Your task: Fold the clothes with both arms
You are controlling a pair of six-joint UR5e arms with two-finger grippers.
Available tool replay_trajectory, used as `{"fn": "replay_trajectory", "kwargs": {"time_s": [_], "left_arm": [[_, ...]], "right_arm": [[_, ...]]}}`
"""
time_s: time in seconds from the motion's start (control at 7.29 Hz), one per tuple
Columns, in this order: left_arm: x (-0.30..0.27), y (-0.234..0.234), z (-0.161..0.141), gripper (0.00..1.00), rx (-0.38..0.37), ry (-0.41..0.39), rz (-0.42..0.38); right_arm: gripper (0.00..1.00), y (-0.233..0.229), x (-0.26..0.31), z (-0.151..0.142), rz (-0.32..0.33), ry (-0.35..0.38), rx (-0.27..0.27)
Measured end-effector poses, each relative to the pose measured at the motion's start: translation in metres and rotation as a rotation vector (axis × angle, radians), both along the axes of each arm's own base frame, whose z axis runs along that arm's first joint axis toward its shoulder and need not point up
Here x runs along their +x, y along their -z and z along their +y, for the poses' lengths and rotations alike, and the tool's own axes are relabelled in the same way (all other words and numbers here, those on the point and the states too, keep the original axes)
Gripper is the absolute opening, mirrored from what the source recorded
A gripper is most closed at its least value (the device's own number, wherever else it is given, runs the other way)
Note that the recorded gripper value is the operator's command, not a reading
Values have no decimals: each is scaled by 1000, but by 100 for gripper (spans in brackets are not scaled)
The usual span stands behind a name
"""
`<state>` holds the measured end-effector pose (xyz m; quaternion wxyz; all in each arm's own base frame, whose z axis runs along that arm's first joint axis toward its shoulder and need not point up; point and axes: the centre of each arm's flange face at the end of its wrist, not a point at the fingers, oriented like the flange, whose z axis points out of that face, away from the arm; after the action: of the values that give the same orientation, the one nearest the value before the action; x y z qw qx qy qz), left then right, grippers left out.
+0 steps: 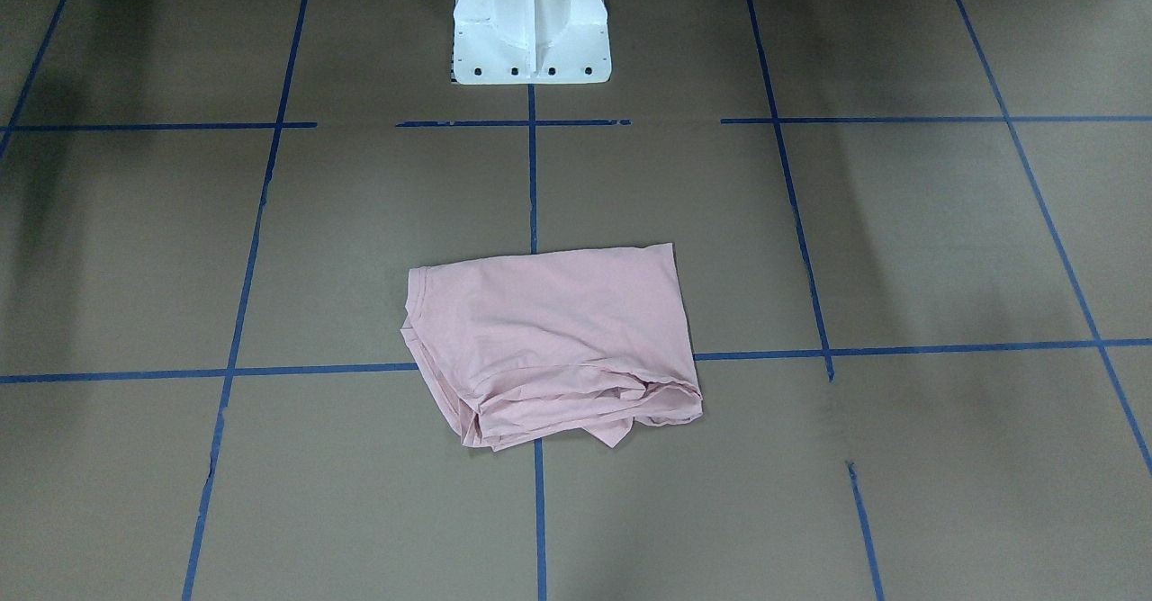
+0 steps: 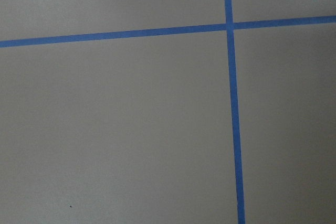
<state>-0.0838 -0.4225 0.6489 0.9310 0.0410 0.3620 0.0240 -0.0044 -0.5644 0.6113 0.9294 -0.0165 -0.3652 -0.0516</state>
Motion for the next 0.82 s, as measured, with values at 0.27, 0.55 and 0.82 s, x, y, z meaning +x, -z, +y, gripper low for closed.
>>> {"fn": "replay_trajectory", "kwargs": {"time_s": [0.27, 0.55, 0.82], "left_arm": [[0, 27, -2, 100, 46, -4, -3], [1, 29, 1, 100, 50, -8, 0], [4, 23, 1, 100, 39, -12, 10]], "right_arm": [[100, -2, -2, 0, 3, 1, -4], [100, -1, -6, -1, 4, 8, -3], [100, -1, -8, -1, 5, 11, -4]]}}
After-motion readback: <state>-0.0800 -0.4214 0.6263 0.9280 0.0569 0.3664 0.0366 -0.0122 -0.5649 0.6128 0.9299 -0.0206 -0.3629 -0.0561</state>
